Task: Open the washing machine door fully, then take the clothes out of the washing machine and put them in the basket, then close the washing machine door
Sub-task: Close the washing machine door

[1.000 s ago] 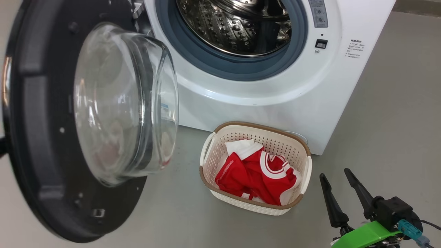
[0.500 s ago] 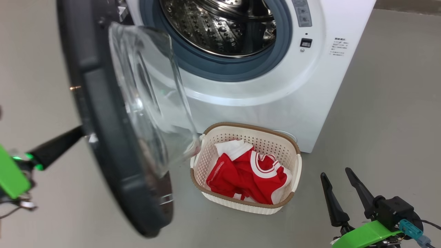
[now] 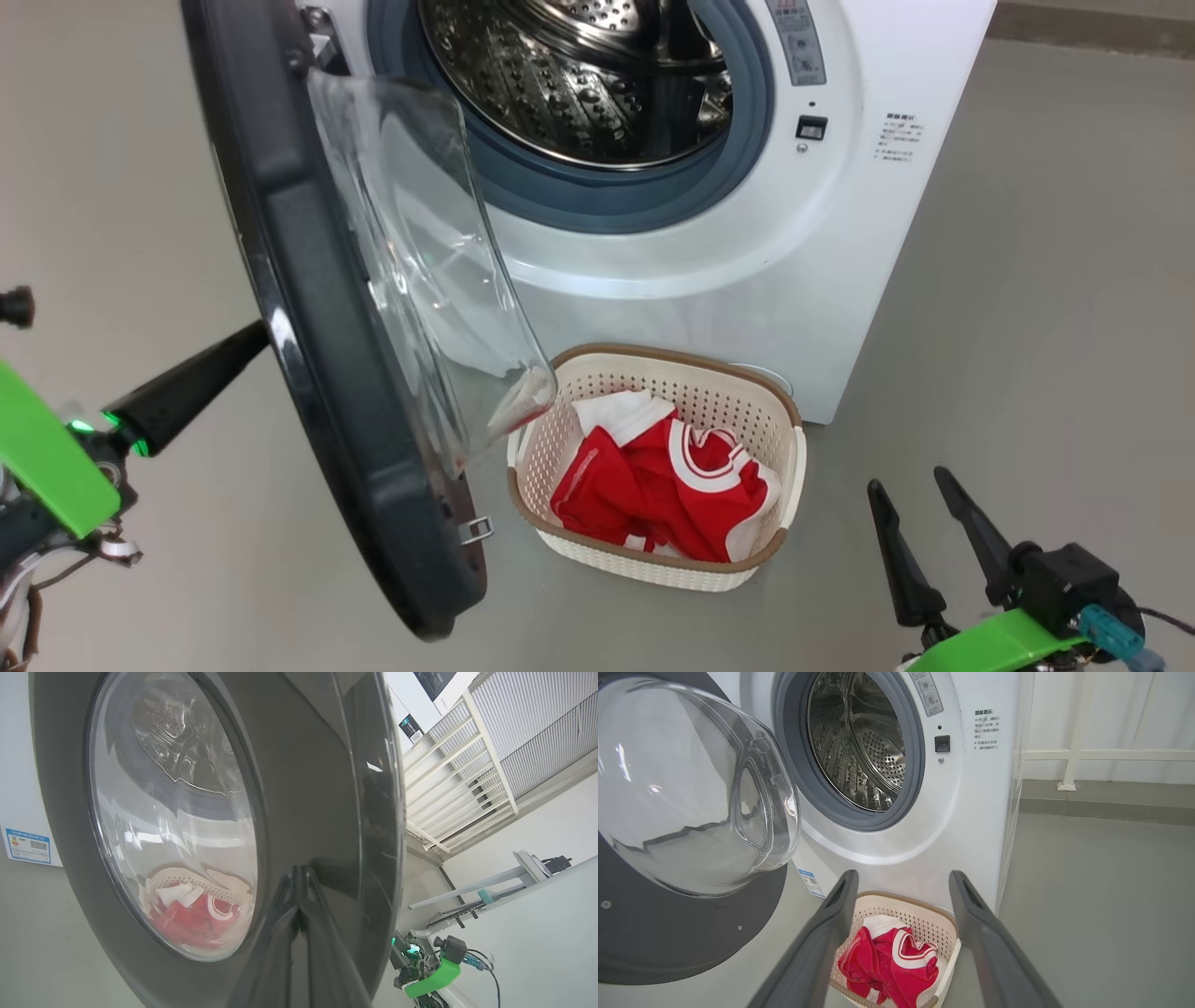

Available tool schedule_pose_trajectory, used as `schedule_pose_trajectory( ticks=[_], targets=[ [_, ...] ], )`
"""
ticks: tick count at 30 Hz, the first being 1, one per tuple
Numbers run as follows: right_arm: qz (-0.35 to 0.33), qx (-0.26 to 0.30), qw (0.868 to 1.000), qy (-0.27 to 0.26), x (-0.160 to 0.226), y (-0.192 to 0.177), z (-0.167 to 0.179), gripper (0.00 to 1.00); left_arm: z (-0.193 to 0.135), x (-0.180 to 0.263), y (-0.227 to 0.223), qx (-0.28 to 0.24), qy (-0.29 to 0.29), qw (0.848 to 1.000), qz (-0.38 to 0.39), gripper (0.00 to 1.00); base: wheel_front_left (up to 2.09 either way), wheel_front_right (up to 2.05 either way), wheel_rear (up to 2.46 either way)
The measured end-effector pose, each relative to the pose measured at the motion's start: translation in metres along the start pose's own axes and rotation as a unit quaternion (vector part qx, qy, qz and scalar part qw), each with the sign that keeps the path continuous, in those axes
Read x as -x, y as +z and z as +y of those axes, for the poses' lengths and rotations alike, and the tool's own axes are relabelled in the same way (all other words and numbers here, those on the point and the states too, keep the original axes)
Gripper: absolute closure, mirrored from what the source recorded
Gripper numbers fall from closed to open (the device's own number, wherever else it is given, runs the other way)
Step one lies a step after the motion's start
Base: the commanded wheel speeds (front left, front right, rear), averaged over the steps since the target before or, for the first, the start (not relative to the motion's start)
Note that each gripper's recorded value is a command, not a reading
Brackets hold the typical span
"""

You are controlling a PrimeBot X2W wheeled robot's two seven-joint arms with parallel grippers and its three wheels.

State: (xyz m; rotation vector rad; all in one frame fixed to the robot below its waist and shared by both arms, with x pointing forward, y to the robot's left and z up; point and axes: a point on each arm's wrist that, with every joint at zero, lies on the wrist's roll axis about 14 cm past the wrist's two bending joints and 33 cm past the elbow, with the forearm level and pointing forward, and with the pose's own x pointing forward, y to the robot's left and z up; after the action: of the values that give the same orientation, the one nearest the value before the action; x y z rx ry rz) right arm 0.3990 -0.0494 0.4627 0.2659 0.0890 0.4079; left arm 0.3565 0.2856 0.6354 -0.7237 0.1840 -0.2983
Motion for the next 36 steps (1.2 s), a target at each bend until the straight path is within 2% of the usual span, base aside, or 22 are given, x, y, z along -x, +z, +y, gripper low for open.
schedule_pose_trajectory(
  ticks=[9,14,17,19,21,26,27,34,36],
  targets=[
    [0.003,-0.001,1.0,0.017,0.003,-0.001,0.013,0.0,0.028,0.028,-0.003,0.033,0.043,0.996,-0.069,1.0,0.0,0.0,0.0],
    [0.006,0.0,0.999,0.032,0.003,-0.002,0.024,0.0,0.046,0.048,-0.016,0.07,0.069,0.989,-0.107,0.65,0.0,0.0,0.0],
    [0.005,-0.001,0.999,0.04,0.002,-0.002,0.03,0.0,0.058,0.061,-0.028,0.09,0.091,0.984,-0.125,0.51,0.0,0.0,0.0],
    [0.005,-0.001,0.999,0.046,0.001,-0.001,0.034,0.0,0.067,0.07,-0.037,0.103,0.106,0.98,-0.135,0.16,0.0,0.0,0.0],
    [0.006,-0.001,0.999,0.051,0.0,-0.002,0.037,0.0,0.075,0.078,-0.044,0.117,0.121,0.975,-0.148,0.0,0.0,0.0,0.0],
    [0.013,-0.001,0.998,0.061,-0.002,-0.006,0.043,0.0,0.09,0.092,-0.069,0.152,0.151,0.962,-0.167,0.0,0.0,0.0,0.0],
    [0.015,-0.001,0.998,0.066,-0.003,-0.007,0.046,0.0,0.097,0.098,-0.075,0.16,0.166,0.956,-0.182,0.0,0.0,0.0,0.0],
    [0.02,-0.001,0.997,0.074,-0.005,-0.01,0.051,0.0,0.122,0.117,-0.103,0.145,0.234,0.938,-0.209,0.0,0.0,0.0,0.0],
    [0.021,-0.001,0.997,0.074,-0.005,-0.011,0.051,0.0,0.127,0.12,-0.116,0.127,0.253,0.938,-0.202,0.0,0.0,0.0,0.0]
  ],
)
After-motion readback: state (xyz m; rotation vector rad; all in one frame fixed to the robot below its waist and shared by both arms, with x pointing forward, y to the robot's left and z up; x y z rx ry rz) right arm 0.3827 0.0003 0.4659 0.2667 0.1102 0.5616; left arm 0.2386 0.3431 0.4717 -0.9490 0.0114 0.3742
